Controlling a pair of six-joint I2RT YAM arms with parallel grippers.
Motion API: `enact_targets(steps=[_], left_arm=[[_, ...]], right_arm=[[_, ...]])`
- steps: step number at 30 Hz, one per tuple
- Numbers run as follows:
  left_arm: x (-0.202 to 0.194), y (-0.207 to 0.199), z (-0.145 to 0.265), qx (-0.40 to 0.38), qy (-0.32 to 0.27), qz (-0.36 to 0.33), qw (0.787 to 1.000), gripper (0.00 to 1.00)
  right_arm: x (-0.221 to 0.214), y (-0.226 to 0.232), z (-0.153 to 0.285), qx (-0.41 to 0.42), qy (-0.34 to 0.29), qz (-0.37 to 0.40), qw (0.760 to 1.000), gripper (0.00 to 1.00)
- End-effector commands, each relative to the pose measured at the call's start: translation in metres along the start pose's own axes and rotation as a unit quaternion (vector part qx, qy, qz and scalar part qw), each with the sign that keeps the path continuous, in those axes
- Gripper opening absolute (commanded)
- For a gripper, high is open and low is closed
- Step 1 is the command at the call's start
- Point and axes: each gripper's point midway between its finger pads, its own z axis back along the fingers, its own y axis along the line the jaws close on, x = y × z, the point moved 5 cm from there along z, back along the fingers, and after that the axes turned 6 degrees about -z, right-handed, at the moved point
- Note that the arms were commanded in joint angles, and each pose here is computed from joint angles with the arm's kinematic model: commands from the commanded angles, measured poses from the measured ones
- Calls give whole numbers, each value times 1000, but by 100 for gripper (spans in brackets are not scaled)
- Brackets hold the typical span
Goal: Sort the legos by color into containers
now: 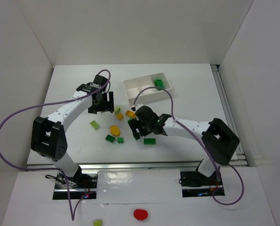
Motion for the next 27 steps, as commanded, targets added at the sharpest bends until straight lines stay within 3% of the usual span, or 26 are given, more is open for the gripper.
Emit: enact_targets(steps=[1,8,12,13,14,17,23,27], left_arm=[[10,-1,8,-13,-14,-3,1000,92],[2,3,5,-1,-7,1,1000,93],[-1,-2,1,-18,-4,6,1000,93],[-1,-5,-3,-27,-1,6,1000,93],[-1,-6,-3,-31,1,6,999,93],[5,-11,-2,-45,-5,2,999,93],[12,-20,8,-89,-16,-23,996,93],[18,-18,19,-125,-26,-14,992,93]], right_arm=[[12,19,-14,22,-16,7,1000,83],[-3,23,-40,-4,8,24,1000,80],[-3,17,-44,-26,3,18,999,64],[-3,17,-44,-27,3,18,999,53],[3,18,-43,-32,-7,13,999,47],[13,14,-34,-58,-24,13,998,36],[75,-7,11,-94,-109,-23,989,35],[129,-45,33,-128,-167,-65,975,35]])
